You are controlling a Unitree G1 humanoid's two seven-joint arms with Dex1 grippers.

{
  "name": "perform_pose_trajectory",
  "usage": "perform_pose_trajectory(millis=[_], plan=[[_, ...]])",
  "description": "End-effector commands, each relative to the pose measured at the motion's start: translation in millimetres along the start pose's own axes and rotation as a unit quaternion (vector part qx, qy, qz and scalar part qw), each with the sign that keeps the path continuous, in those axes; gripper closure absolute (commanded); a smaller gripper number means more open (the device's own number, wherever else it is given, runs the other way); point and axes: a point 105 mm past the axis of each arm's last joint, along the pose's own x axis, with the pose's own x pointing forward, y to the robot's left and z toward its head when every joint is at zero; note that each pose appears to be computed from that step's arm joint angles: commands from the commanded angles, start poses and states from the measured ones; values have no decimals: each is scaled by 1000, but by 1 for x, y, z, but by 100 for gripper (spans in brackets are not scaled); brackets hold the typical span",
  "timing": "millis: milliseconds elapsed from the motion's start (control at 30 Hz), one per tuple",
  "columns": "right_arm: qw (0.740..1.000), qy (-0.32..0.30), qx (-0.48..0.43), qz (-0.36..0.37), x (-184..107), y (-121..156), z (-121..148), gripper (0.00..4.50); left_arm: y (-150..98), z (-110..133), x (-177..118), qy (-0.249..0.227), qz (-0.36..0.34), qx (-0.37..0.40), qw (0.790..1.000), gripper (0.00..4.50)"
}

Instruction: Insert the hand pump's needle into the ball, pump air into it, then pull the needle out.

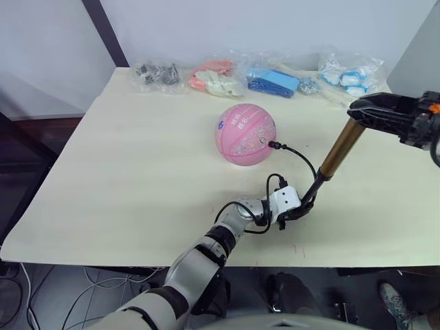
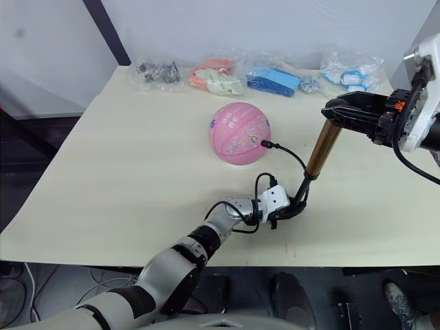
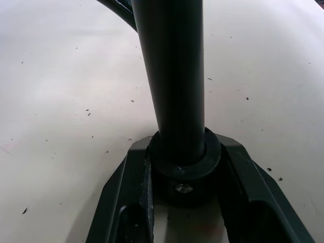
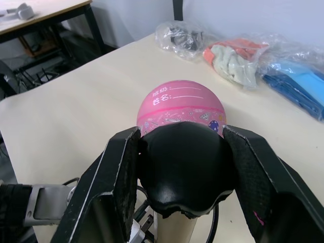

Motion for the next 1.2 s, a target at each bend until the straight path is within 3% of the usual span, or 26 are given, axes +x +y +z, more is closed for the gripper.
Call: perform_pose_trajectory(millis=[33,267,333,500,700,900,1200], plan=[[996,-56,-55,-52,-17,-4,30,244,-23,-64,-20,106,-17,-56,993,336],[998,36,0,-54,3,-5,-61,244,-23,-64,-21,107,-17,-57,993,336],[995,82,30,-58,10,-6,-107,244,-23,-65,-21,107,-18,-56,992,336],[984,154,57,-65,15,-4,-179,244,-22,-65,-22,108,-17,-54,993,336],[978,187,85,-39,28,17,-229,244,-20,-65,-24,110,-15,-53,992,336],[980,177,81,-35,29,20,-225,244,-20,-65,-24,110,-15,-54,992,336],[996,62,36,-54,21,-5,-126,244,-22,-65,-22,109,-18,-53,992,336]])
